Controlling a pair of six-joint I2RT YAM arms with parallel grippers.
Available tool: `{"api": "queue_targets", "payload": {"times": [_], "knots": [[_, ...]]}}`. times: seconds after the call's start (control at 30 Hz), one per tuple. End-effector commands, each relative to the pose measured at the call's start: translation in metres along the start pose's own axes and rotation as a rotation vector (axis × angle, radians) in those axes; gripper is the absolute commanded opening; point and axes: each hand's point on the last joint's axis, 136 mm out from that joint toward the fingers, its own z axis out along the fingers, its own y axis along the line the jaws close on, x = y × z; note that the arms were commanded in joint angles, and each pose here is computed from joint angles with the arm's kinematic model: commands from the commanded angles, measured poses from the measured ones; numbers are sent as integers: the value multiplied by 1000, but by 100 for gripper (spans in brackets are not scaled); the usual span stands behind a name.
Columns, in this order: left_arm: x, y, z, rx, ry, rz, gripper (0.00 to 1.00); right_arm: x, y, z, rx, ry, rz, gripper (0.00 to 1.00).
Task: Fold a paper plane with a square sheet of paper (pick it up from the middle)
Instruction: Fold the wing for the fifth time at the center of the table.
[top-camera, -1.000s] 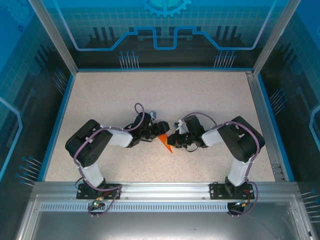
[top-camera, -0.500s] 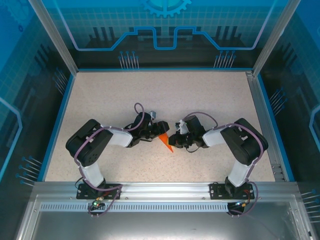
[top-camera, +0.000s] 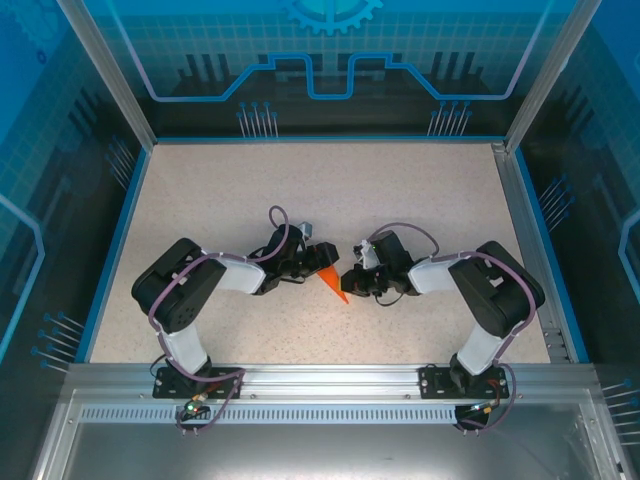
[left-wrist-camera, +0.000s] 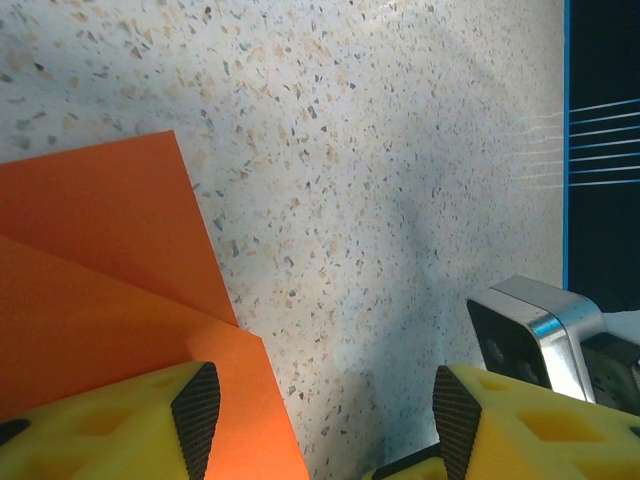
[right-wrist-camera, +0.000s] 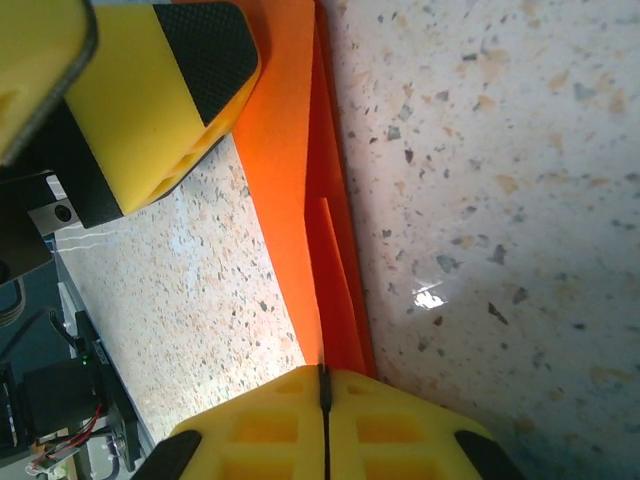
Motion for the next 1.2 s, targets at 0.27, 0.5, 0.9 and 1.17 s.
{"api": "queue_targets", "payload": {"times": [0.27,0.5,0.9,1.17], "knots": [[11,49,-2,-167,23,-22,62,41,-53,3,176,115,103,4],[11,50,-1,-179,28,-24,62,37,-36,-9,146,105,52,10],[10,48,-1,-178,30,-24,62,46,-55,-10,223,135,54,6],[10,48,0,-181,36,-23,61,49,-53,-14,228,139,38,7]]}}
